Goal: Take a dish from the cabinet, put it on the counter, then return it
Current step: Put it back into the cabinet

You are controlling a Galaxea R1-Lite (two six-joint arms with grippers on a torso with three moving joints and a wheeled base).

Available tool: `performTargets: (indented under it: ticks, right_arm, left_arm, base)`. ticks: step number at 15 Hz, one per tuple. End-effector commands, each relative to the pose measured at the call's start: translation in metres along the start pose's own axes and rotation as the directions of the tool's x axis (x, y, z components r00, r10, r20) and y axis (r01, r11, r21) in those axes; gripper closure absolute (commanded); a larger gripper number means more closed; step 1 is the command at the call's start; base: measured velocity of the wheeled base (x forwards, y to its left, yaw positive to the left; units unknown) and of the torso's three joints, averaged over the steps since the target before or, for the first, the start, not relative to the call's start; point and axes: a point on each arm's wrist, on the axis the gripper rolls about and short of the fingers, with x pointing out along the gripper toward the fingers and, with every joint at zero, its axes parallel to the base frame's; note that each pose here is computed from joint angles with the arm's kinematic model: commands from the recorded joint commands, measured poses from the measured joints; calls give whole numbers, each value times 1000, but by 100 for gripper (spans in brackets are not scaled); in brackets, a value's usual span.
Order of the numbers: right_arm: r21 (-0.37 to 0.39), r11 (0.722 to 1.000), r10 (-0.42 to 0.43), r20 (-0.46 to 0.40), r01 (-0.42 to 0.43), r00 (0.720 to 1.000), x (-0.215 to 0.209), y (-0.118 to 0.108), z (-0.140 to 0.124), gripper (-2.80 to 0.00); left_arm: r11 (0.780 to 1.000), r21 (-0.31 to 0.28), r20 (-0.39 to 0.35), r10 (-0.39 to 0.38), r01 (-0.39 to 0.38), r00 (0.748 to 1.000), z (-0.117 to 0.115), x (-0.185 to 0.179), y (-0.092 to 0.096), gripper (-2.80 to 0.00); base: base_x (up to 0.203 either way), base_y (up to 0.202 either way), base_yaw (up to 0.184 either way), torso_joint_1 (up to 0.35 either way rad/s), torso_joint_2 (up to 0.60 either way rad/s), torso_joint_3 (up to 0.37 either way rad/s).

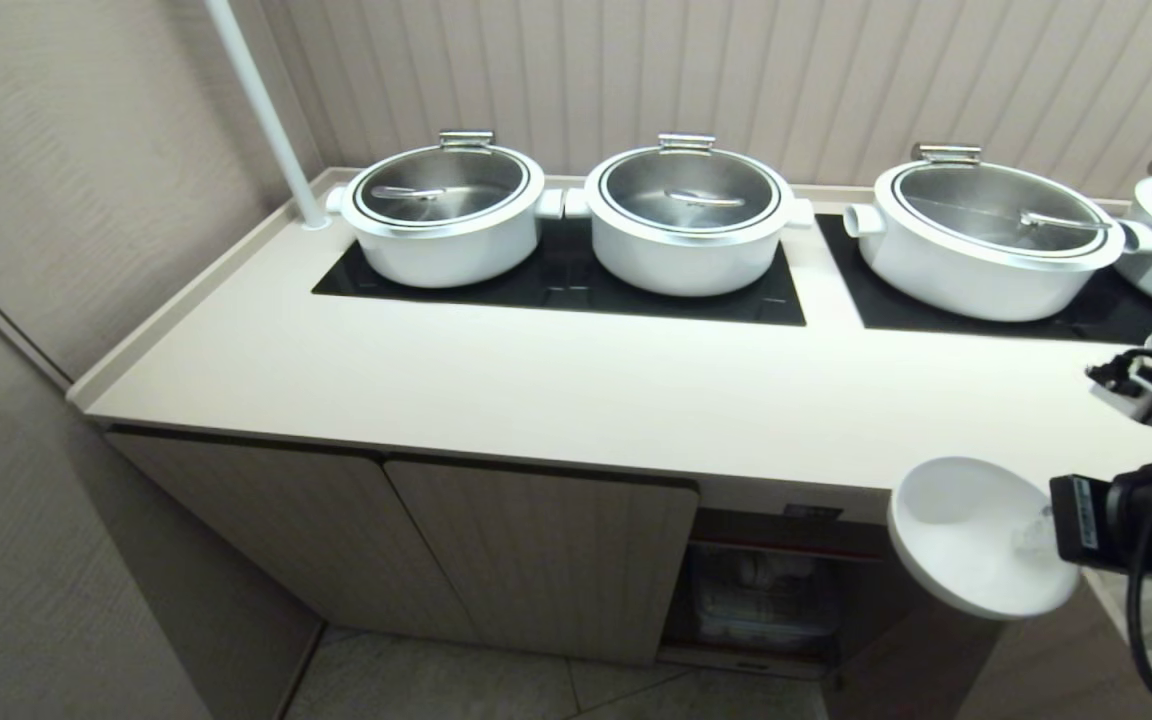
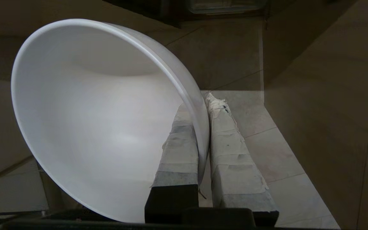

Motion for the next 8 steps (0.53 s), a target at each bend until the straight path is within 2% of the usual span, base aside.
performTargets:
  ticks: [1,8]
  right_arm:
    - [-2,1000,10,30,-10,999,-17,-5,-17,0]
    - [-27,999,33,6,-33,999,-34,-21,-83,0]
  left_arm:
    - [1000,-1,1,1,-1,1000,0,0,0,0]
    - [1000,-1,2,1,-1,1000,0,0,0,0]
  base:
    - [0,0,0,0,0,0]
    - [0,0,0,0,0,0]
